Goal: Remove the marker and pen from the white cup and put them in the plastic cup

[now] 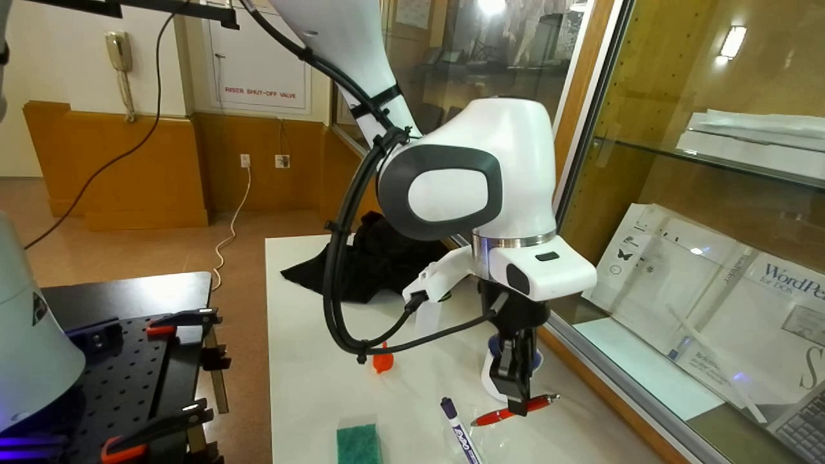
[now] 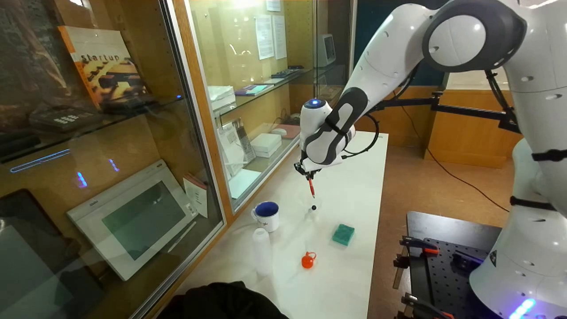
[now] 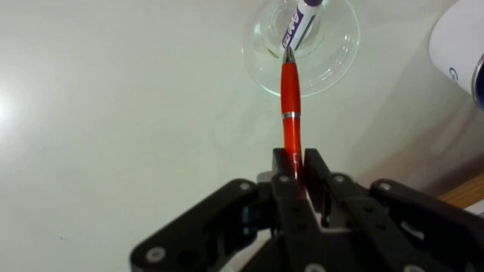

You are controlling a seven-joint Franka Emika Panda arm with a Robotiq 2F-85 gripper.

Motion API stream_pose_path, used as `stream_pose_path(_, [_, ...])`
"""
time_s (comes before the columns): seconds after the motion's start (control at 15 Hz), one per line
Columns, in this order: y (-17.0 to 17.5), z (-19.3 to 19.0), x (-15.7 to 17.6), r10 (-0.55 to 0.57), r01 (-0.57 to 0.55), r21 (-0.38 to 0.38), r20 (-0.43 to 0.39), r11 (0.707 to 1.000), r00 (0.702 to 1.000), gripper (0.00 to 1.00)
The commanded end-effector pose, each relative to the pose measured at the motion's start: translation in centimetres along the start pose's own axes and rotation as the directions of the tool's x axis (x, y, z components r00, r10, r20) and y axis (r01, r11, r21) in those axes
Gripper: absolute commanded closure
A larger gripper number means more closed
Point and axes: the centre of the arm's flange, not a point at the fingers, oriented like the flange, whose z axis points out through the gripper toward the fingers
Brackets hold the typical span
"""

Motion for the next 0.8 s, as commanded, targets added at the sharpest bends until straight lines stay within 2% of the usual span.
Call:
stream_pose_path(0.0, [-0.2,0.7,-0.1,0.027,-0.025,0.045,-0.04,0.999,0.999,0.96])
stream_pose_path(0.4, [-1.9,2.6,-1.0,0.024,-0.02,0.082,-0.056,0.996,0.998,0.96])
stream_pose_path(0.73, [-3.1,4.5,-2.1,0.024,-0.023,0.059,-0.024,0.998,0.999,0.96])
